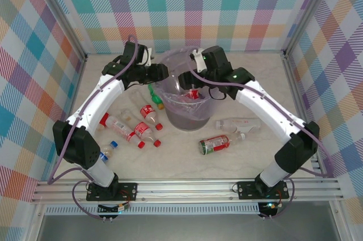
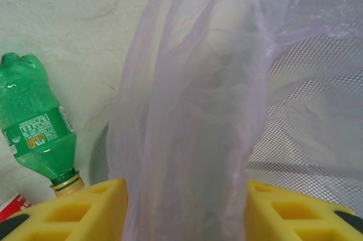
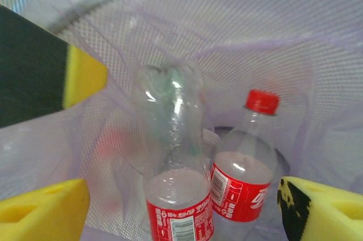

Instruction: Put the plastic bottles in the bin

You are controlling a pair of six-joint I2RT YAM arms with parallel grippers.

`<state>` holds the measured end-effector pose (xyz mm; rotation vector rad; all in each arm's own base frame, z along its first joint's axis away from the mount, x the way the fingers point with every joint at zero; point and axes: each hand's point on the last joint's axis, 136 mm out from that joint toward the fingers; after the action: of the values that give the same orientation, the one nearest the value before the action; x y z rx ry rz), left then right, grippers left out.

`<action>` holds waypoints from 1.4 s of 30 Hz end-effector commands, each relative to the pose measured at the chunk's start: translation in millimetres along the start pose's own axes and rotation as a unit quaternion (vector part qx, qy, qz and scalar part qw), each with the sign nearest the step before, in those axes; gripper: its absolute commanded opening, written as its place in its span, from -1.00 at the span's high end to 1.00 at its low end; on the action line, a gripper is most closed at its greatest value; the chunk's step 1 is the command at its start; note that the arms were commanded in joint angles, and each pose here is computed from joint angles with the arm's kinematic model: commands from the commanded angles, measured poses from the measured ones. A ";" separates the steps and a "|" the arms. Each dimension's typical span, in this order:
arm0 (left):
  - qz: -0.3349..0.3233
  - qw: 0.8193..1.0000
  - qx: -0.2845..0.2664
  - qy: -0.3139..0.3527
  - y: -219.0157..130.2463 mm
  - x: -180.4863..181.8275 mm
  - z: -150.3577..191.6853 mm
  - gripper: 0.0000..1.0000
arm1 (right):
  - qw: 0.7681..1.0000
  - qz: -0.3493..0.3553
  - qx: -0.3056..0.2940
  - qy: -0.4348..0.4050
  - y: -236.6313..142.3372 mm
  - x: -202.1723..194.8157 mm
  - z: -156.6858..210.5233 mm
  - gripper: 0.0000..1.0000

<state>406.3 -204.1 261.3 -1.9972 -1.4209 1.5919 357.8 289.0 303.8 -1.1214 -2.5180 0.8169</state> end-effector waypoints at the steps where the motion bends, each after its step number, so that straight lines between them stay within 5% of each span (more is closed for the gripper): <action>1: -0.006 1.000 -0.004 0.002 -0.5 3.6 -1.4 -0.03 | 0.999 0.031 -0.033 0.030 -52.7 -10.2 -28.5 -0.73; 6: 0.003 1.000 0.007 -0.006 2.0 1.7 2.1 -0.03 | 0.989 0.099 0.000 0.109 -105.5 -46.7 -5.5 -0.75; 12: 0.007 1.000 -0.015 0.004 -14.0 -4.0 -4.5 -0.03 | 0.951 0.142 0.008 0.275 -155.3 -104.0 82.4 -0.82; 18: 0.010 1.000 -0.023 0.000 -16.3 -5.5 -7.6 -0.03 | 0.912 0.189 0.037 0.362 -179.2 -112.8 170.8 -0.95; 33: 0.011 1.000 -0.023 0.000 -17.9 -6.9 -6.9 -0.02 | 0.838 0.145 -0.005 0.526 -120.6 -89.5 270.1 -0.76; 42: 0.014 0.999 -0.027 0.012 -22.1 -5.9 -4.4 -0.02 | 0.790 0.160 -0.024 0.592 -88.7 -102.9 303.1 -0.98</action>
<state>402.3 -199.6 271.1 -2.0227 -1.4476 1.5782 219.2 49.5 104.0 -1.4268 -1.3035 0.1103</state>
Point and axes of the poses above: each hand's point on the last joint's axis, 136 mm out from that joint toward the fingers, its own y axis out along the fingers, its own x axis along the line the jaws close on, z = x × y, and after that the axes turned 14 degrees about -y, right-handed
